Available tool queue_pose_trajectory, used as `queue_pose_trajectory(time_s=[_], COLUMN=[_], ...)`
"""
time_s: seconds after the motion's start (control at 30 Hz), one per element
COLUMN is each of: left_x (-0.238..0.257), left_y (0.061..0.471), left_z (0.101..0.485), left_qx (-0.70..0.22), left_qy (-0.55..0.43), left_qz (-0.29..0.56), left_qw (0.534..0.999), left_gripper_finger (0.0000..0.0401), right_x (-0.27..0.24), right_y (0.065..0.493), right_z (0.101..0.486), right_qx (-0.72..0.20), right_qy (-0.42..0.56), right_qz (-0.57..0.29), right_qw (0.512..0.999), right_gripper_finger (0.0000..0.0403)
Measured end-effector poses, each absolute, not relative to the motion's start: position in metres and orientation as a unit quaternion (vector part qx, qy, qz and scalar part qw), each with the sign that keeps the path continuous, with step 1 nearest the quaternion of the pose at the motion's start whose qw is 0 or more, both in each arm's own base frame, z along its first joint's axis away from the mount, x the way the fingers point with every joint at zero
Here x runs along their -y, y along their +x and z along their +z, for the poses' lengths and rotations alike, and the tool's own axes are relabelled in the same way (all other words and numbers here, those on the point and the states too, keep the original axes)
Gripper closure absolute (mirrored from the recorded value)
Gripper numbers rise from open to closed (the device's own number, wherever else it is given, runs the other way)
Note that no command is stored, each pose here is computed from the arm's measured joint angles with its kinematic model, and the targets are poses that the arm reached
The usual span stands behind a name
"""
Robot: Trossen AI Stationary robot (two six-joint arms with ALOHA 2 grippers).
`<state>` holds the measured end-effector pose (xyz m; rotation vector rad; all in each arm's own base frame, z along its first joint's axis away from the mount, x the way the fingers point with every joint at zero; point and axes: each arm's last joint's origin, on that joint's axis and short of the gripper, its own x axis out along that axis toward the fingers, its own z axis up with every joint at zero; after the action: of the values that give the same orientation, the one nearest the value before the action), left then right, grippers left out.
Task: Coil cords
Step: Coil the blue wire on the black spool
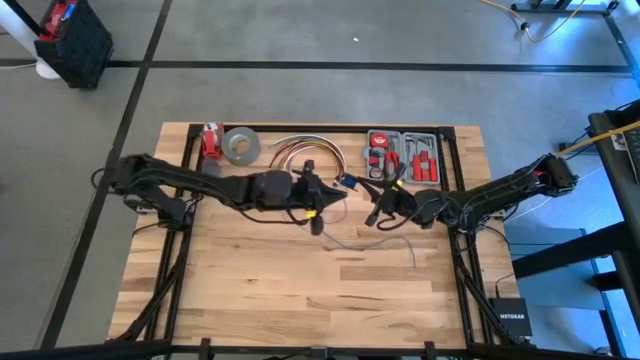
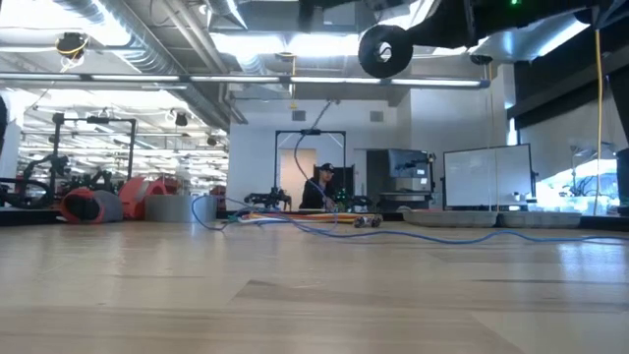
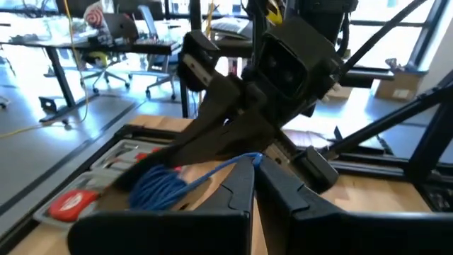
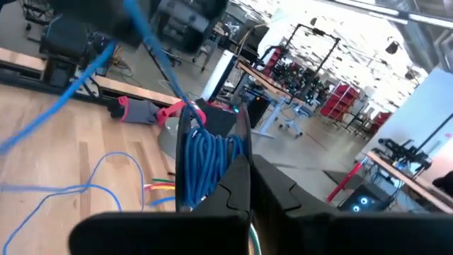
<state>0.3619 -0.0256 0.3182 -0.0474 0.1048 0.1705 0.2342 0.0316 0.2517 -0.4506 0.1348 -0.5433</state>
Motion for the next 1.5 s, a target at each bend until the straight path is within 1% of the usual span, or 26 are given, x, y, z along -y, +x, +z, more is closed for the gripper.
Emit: queue_pose_trajectory(time_s=[0.23,0.4,0.5,0.7,0.87,0.97,1.13,1.5], left_x=[0.027,0.022,0.018,0.006,0.004,0.004,0.006,0.006], left_y=[0.393,0.408,0.412,0.412,0.411,0.411,0.412,0.411], left_z=[0.284,0.259,0.248,0.242,0.241,0.243,0.242,0.239], left_qx=[-0.027,-0.034,-0.047,-0.079,-0.098,-0.093,-0.09,-0.097], left_qy=[-0.033,-0.04,-0.038,-0.012,0.007,0.011,0.016,0.019], left_qz=[0.083,0.093,0.101,0.122,0.124,0.12,0.119,0.119], left_qw=[0.996,0.994,0.993,0.989,0.987,0.988,0.989,0.988], left_gripper_finger=[0.04,0.0399,0.04,0.0399,0.0398,0.0398,0.0398,0.0397], right_x=[-0.032,-0.033,-0.035,-0.037,-0.043,-0.046,-0.047,-0.046], right_y=[0.234,0.235,0.237,0.24,0.235,0.231,0.232,0.227], right_z=[0.255,0.26,0.264,0.278,0.298,0.316,0.332,0.38], right_qx=[-0.04,-0.023,-0.013,0.008,0.019,0.022,0.01,0.052], right_qy=[-0.189,-0.169,-0.158,-0.146,-0.172,-0.177,-0.186,-0.199], right_qz=[-0.261,-0.258,-0.241,-0.232,-0.235,-0.232,-0.229,-0.242], right_qw=[0.946,0.951,0.957,0.962,0.957,0.956,0.956,0.948], right_gripper_finger=[0.0401,0.0401,0.0401,0.0401,0.0401,0.0402,0.0402,0.0402])
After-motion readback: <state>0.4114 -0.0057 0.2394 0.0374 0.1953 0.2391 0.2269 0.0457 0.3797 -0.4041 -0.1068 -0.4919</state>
